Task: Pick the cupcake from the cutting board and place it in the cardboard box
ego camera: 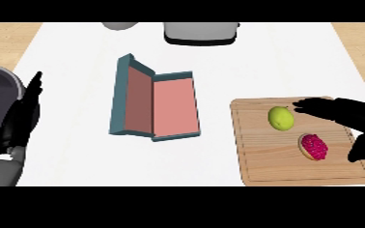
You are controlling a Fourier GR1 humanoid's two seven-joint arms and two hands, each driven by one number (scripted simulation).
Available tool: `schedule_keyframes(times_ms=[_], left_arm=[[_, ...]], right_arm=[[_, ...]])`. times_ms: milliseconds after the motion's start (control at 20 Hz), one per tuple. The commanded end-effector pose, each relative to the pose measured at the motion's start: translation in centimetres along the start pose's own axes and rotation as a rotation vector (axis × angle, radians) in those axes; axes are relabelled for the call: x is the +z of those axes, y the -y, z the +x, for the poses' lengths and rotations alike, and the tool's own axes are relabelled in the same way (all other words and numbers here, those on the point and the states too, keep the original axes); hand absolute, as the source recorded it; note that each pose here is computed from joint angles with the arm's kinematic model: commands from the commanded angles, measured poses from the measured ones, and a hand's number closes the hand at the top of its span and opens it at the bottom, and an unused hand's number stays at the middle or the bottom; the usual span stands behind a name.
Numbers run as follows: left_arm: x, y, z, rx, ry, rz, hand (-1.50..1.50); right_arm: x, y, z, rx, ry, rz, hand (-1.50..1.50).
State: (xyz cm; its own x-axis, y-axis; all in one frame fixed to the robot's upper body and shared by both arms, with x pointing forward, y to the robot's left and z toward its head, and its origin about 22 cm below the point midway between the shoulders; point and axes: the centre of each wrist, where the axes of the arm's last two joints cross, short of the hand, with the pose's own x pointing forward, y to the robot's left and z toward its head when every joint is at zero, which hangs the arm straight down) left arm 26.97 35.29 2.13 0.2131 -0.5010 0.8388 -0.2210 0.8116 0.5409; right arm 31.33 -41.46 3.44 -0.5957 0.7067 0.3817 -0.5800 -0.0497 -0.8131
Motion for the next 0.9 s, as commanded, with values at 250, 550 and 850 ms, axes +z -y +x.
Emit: schedule_keyframes(times_ms=[250,550,850], left_arm=[[0.2,-0.5,-1.0,0.000,0.000,-0.009,0.00],[0.6,1.4,-0.6,-0.009,-0.001,-0.007,0.00],[-0.2,-0.9,-1.2,-0.013,-0.021,0.040,0.00]], right_arm=[[-1.4,-2.3,-0.7,-0.032,0.056,0.059,-1.50],[-1.2,-1.0,-0.1,-0.064,0.138,0.043,-1.50],[0.1,-0.4,1.6,-0.053,0.207,0.044,-1.50]])
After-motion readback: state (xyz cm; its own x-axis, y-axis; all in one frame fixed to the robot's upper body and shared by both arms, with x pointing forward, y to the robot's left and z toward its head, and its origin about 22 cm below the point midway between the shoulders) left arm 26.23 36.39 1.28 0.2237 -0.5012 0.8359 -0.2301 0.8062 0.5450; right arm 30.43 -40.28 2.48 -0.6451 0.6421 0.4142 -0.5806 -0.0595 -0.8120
